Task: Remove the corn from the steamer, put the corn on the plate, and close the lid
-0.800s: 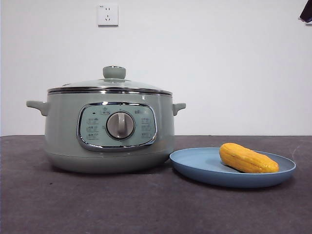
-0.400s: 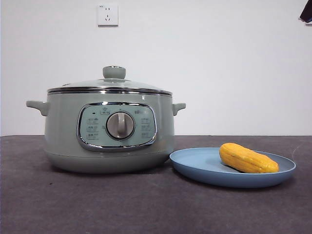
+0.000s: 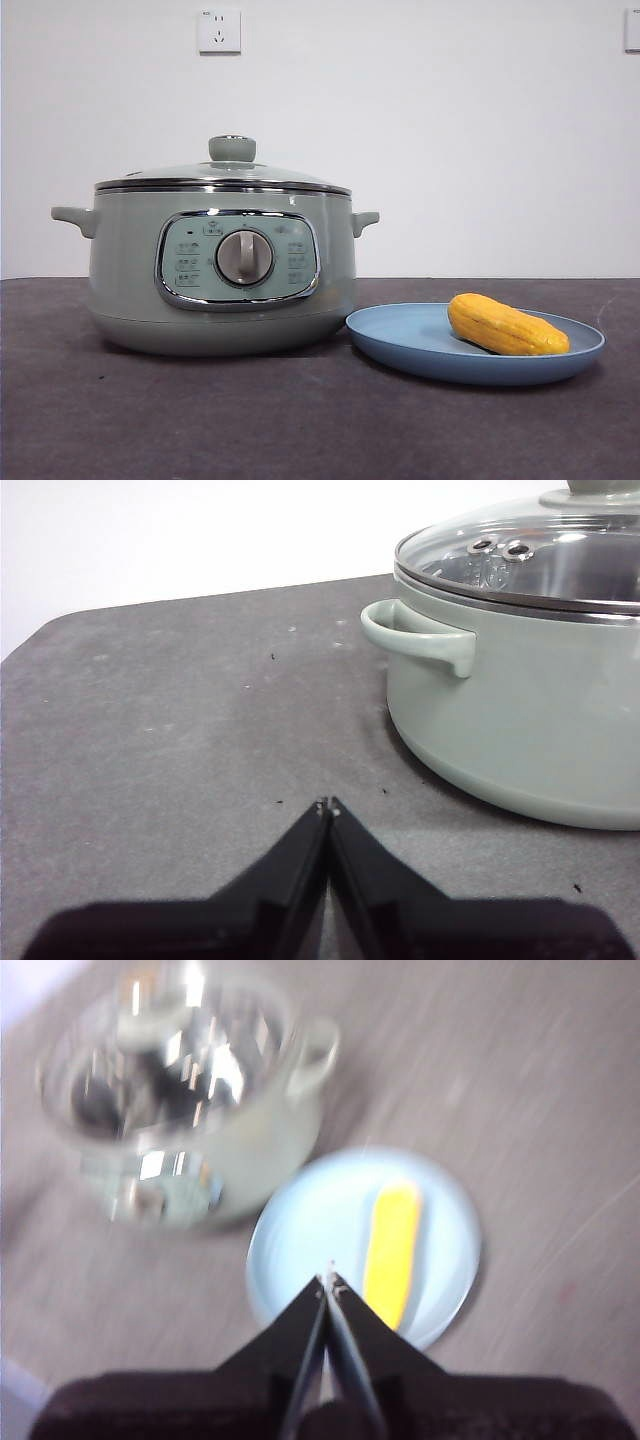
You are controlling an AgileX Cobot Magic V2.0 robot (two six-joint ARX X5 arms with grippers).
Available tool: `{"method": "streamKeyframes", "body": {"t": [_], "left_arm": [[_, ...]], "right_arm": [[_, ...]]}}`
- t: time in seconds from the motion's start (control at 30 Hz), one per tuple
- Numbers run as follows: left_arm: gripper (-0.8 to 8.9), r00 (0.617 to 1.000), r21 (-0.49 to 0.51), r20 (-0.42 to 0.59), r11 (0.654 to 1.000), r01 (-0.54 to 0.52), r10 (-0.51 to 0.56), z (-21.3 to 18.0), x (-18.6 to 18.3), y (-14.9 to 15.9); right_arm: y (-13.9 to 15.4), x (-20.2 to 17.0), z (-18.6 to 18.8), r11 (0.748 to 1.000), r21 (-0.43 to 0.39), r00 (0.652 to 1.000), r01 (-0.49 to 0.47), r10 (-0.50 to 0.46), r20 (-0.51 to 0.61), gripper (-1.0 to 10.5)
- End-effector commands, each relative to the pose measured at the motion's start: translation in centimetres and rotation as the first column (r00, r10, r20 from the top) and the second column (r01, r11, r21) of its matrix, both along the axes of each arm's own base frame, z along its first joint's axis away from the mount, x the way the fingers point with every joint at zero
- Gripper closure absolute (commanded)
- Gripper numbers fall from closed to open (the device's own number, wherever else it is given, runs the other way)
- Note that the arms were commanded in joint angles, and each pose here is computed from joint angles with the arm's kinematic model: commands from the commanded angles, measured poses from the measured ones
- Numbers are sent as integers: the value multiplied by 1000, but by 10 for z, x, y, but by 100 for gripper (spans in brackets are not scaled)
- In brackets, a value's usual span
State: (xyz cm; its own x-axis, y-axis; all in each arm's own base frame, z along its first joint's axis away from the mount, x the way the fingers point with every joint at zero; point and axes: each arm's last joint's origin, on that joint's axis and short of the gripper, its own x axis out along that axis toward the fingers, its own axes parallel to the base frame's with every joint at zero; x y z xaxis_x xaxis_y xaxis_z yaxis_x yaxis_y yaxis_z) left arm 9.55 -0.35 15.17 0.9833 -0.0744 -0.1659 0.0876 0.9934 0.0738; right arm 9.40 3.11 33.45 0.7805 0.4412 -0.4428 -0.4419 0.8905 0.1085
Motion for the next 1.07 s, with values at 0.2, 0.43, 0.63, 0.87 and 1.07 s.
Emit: {"method": "streamKeyframes", "body": {"t": [0.2, 0.43, 0.63, 0.87, 1.07], "left_arm": [[817, 1000, -9, -6, 1000, -6, 6, -4, 1, 0], [817, 1000, -9, -6, 1000, -6, 6, -4, 1, 0], [817, 1000, -9, -6, 1000, -6, 6, -4, 1, 0], [817, 1000, -9, -6, 1000, -6, 6, -4, 1, 0], [817, 1000, -9, -6, 1000, -6, 6, -4, 1, 0]], "right_arm": [[-15, -9, -54, 988, 82, 938, 133, -153, 312, 946], [-17, -1, -130, 983, 102, 903, 154, -182, 390, 946], [-16, 1, -169, 980, 122, 915, 156, -190, 357, 946], [-16, 0, -185, 980, 107, 942, 167, -190, 278, 946], [-16, 1, -185, 977, 128, 942, 169, -199, 271, 946]]}}
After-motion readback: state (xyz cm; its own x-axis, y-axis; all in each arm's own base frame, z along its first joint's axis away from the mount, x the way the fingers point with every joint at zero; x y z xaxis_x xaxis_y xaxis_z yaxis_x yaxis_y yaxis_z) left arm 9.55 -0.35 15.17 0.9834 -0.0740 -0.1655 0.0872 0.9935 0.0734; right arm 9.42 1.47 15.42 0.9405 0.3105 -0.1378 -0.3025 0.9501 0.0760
